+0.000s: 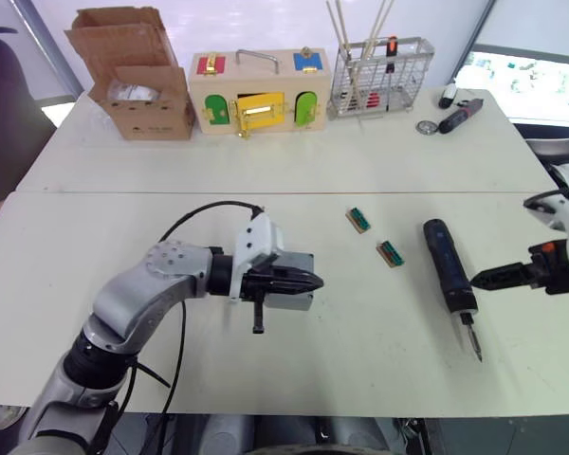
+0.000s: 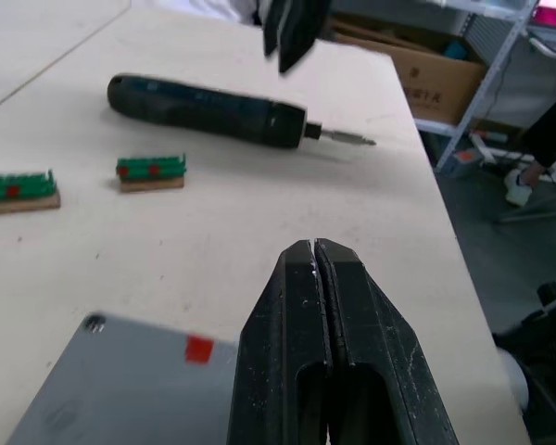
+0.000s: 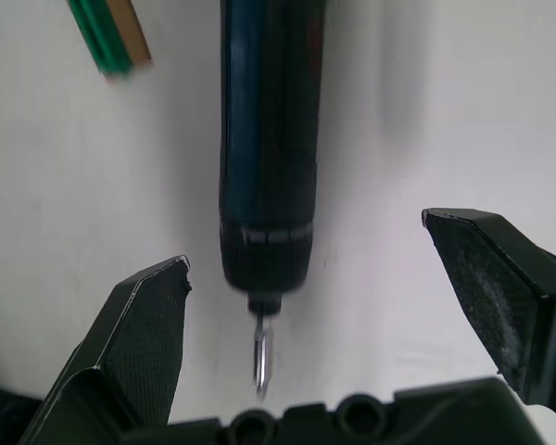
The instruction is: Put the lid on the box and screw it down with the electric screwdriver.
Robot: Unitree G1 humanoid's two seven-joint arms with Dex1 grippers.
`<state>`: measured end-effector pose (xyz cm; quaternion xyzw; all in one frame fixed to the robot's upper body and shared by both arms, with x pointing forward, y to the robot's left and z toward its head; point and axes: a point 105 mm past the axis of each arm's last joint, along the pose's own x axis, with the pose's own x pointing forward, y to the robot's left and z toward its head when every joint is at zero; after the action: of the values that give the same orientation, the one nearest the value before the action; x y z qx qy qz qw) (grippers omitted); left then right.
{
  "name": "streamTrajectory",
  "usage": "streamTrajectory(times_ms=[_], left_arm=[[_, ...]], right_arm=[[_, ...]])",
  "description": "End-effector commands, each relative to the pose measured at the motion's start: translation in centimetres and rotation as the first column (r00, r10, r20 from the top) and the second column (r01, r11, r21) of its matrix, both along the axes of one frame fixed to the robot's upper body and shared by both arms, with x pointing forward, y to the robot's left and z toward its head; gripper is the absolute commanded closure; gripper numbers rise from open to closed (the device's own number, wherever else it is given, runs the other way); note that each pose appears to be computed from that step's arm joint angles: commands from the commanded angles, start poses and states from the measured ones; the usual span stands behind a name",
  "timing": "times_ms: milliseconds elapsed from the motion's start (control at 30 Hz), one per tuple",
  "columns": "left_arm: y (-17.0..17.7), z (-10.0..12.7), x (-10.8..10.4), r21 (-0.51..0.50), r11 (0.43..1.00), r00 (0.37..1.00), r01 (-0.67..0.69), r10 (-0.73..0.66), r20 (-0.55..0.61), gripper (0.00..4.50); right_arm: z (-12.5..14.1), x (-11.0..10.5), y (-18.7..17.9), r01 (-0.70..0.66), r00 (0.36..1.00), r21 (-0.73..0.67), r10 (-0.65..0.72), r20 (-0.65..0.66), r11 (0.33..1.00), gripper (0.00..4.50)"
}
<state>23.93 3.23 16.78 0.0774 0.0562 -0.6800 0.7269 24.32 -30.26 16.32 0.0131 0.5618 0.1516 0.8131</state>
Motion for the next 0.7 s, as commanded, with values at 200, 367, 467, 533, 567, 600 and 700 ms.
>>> streamTrajectory(times_ms=[200,367,467,533,567,600,700], left_arm=[[0.0,0.1,-0.6,-0.018,0.999,0.999,-0.039,0.039,0.018,4.50],[0.5,-0.2,-0.6,-0.001,0.997,0.997,-0.076,0.076,0.015,4.50],[0.8,-0.2,-0.6,0.006,0.996,0.996,-0.092,0.092,0.017,4.50],[1.0,-0.3,-0.5,0.010,0.995,0.994,-0.104,0.104,0.016,4.50],[1.1,-0.3,-0.5,0.012,0.994,0.994,-0.109,0.109,0.014,4.50],[1.2,-0.4,-0.5,0.014,0.994,0.994,-0.113,0.113,0.013,4.50],[1.3,-0.4,-0.5,0.016,0.993,0.993,-0.118,0.117,0.011,4.50]], right_arm=[[-1.3,0.5,0.9,-0.009,0.997,0.018,0.010,-0.079,1.000,0.02],[-3.2,1.6,2.3,-0.031,0.993,0.029,0.034,-0.110,0.999,0.02],[-4.1,1.7,2.5,-0.034,0.990,0.004,0.035,-0.137,0.999,0.02],[-4.9,1.7,2.1,-0.026,0.988,-0.033,0.021,-0.155,0.999,0.25],[-5.2,1.6,2.0,-0.025,0.987,-0.052,0.016,-0.160,0.998,0.51],[-5.4,1.5,1.9,-0.032,0.986,-0.069,0.020,-0.166,0.997,0.76],[-5.9,1.1,1.8,-0.064,0.984,-0.127,0.042,-0.172,0.990,1.55]])
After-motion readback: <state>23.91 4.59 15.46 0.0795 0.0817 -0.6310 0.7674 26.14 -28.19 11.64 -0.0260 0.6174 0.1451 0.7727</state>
